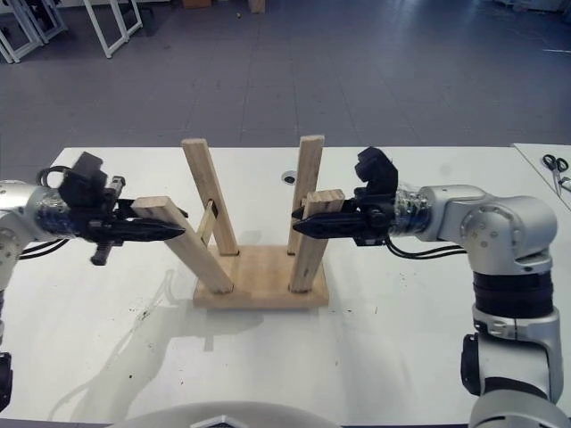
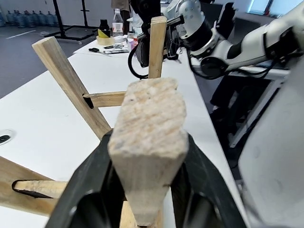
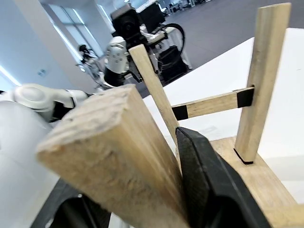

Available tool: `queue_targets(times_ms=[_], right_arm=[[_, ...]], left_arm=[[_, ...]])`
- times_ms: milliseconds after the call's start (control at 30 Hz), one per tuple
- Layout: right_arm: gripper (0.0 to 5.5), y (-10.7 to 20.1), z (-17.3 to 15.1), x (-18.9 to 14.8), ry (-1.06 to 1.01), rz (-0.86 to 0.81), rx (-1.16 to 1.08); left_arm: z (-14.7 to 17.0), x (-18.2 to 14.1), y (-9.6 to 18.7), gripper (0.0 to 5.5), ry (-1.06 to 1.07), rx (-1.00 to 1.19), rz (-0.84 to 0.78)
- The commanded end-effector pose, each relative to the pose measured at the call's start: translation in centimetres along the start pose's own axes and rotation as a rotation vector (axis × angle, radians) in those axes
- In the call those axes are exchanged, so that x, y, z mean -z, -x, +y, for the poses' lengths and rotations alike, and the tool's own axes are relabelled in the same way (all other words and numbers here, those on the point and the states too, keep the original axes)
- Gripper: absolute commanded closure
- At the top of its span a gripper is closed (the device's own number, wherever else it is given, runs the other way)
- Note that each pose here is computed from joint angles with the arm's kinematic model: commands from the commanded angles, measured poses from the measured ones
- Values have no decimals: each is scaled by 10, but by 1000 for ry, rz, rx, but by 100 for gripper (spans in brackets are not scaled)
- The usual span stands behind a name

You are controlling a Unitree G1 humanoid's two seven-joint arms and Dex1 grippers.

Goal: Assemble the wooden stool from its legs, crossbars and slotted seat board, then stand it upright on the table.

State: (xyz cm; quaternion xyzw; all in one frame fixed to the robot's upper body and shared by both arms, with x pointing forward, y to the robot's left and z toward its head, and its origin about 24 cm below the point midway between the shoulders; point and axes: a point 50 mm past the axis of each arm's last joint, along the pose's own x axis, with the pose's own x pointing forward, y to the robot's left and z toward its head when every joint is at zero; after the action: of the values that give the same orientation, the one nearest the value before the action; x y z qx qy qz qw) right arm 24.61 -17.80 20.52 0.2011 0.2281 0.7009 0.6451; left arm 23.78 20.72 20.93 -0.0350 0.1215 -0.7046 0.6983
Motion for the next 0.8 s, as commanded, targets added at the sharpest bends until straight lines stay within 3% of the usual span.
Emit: queue_targets(times_ms=[33, 167, 200, 400, 500, 567, 800], right_arm=[[373, 1, 22, 4, -237, 63, -164], [373, -2, -11, 7, -347, 10, -3], [374, -2, -25, 9, -379, -11, 53], [271, -1, -78, 7, -421, -102, 229], [214, 5, -87, 6, -409, -121, 259], [175, 12, -90, 8, -393, -124, 294], [175, 55, -91, 16, -349, -203, 431]], left_arm=[[-24, 7, 14, 441, 345, 173, 68], [4, 14, 20, 441, 457, 85, -2], [17, 19, 18, 407, 461, 36, -18], [73, 34, 8, 319, 477, -131, -113], [86, 41, 16, 269, 484, -218, -104], [89, 46, 28, 264, 507, -262, -102], [90, 32, 69, 264, 513, -375, -378]])
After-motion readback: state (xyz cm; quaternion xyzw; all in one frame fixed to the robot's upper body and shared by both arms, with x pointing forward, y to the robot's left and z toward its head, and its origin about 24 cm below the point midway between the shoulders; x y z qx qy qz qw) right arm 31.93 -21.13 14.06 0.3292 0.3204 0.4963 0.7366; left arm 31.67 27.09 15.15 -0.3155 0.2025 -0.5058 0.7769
